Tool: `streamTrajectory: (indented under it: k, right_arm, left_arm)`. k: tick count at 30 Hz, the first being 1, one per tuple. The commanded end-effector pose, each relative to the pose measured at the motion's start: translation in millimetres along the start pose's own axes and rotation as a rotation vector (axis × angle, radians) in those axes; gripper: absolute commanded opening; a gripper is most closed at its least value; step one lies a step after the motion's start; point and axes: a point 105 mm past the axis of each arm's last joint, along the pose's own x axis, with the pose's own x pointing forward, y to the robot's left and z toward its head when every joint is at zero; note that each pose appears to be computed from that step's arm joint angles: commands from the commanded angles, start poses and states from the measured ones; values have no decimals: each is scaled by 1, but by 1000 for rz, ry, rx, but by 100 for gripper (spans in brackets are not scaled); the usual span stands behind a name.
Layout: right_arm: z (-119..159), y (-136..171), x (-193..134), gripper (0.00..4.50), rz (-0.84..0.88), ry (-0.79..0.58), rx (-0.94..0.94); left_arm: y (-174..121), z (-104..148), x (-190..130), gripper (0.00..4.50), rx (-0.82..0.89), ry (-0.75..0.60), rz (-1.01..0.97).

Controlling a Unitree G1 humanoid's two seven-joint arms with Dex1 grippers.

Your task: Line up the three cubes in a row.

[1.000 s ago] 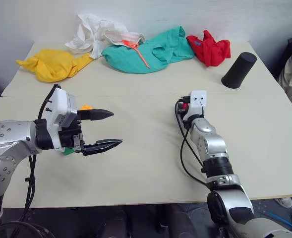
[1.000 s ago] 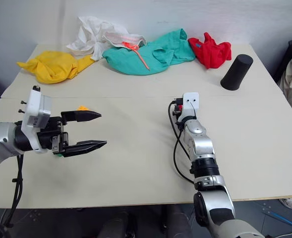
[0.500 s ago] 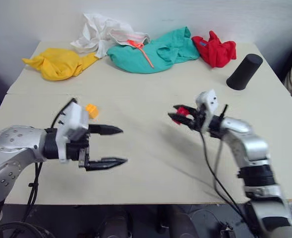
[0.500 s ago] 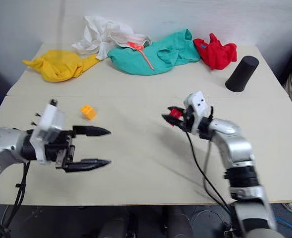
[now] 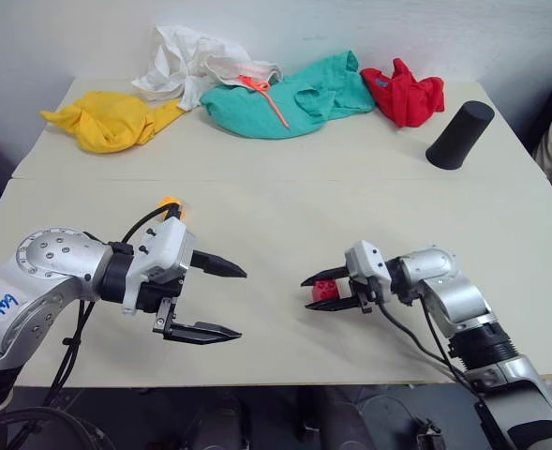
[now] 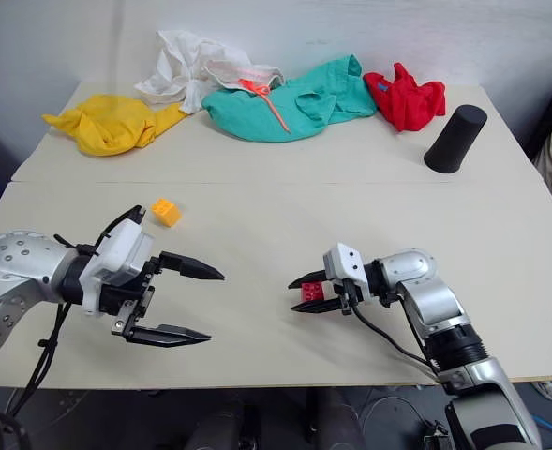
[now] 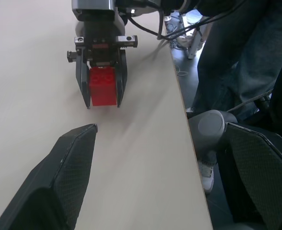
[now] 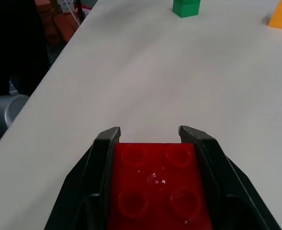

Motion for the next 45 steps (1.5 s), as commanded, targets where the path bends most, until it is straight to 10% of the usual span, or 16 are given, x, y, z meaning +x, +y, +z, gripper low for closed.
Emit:
streamTrajectory:
  k: [1, 4, 13, 24, 33, 45]
  right_arm:
    - [-3, -1, 2, 154, -16, 3, -33]
    - [-9, 0, 3, 154, -11, 25, -31]
    - [-6, -1, -4, 448, -11, 24, 0]
    - [83, -12, -51, 448, -20, -143, 46]
    - [95, -13, -56, 448, -17, -149, 41]
    - [97, -1, -57, 448, -32, -141, 50]
  left_arm:
    - [-1, 7, -3, 450, 36, -1, 8]
    - [0, 7, -4, 450, 37, -1, 18]
    - [6, 2, -6, 450, 25, -5, 69]
    - [-5, -54, -87, 450, -182, 28, 674]
    - [-62, -121, -187, 450, -309, 314, 973]
    - [29, -112, -150, 450, -191, 306, 685]
